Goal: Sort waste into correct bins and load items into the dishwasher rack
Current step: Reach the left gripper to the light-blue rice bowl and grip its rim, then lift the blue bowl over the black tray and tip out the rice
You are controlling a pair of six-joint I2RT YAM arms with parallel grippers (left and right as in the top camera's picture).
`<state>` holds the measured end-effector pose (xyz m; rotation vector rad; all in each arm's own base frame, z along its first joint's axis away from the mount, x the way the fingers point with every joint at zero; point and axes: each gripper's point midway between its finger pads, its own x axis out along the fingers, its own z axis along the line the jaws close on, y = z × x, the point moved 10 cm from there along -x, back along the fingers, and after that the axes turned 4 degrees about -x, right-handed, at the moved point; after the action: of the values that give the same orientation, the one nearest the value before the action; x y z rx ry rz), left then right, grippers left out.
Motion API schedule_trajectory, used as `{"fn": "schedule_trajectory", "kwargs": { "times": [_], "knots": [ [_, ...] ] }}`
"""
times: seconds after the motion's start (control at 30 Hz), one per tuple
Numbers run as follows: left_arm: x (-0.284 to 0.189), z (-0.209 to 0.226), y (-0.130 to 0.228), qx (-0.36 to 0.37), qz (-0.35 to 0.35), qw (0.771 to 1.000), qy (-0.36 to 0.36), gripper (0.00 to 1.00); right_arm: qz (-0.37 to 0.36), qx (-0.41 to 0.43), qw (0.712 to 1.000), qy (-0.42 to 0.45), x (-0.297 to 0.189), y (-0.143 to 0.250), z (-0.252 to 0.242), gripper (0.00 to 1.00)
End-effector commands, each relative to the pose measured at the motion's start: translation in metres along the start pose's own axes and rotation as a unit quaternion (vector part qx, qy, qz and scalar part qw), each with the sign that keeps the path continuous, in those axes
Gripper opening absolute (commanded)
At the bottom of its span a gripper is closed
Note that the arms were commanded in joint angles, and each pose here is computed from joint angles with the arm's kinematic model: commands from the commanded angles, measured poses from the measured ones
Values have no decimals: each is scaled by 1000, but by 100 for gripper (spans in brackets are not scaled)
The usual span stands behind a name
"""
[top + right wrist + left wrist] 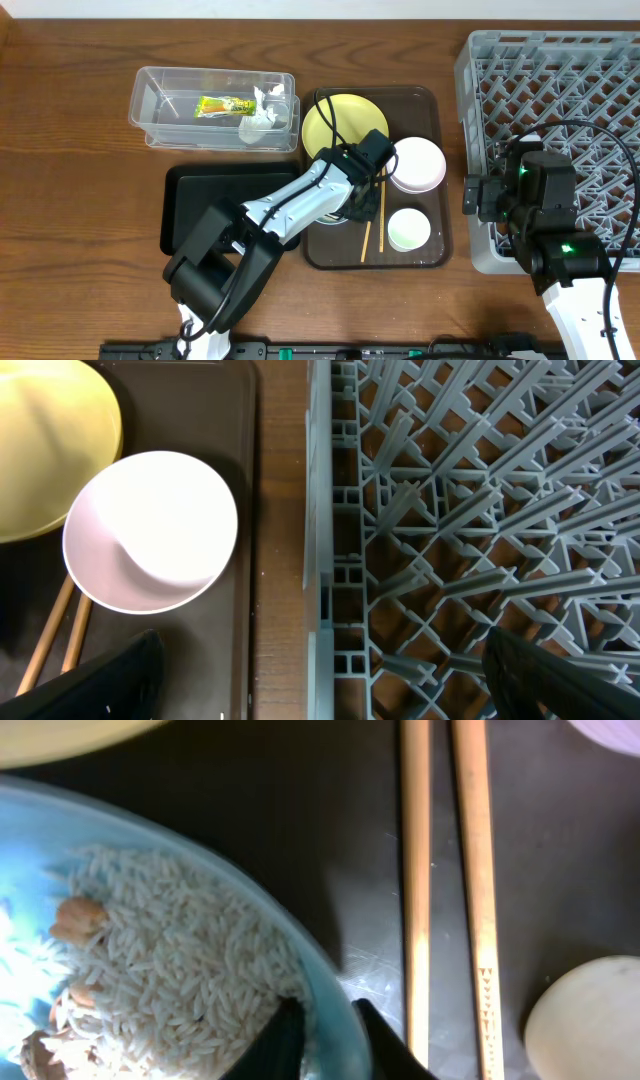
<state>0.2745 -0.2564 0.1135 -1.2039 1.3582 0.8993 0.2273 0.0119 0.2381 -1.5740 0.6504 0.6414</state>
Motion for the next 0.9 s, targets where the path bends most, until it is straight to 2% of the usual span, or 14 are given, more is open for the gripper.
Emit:
{"fn": "schedule_trajectory", "kwargs": {
  "times": [0.0, 0.1, 0.2, 0.5, 0.7, 0.87],
  "knots": [
    [8, 3, 2, 4, 6, 1000, -15, 11, -11, -4, 1000, -7, -5, -7, 3, 99],
    [6, 3, 2, 4, 5, 1000, -14, 6, -11, -4, 1000, -7, -5, -7, 3, 99],
    [-3, 1, 1, 5, -1, 1000, -10, 6, -11, -4, 1000, -7, -5, -7, 3, 99],
    [-78, 5, -1, -2, -68, 997, 26, 6, -11, -4, 1000, -7, -5, -7, 3, 99],
    [-117, 36, -8, -38, -86, 992, 89, 6, -11, -4, 1000, -7, -5, -7, 3, 99],
    [-122, 81, -12, -79, -45, 985, 145, 6, -11, -4, 1000, -7, -5, -7, 3, 99]
  ]
}}
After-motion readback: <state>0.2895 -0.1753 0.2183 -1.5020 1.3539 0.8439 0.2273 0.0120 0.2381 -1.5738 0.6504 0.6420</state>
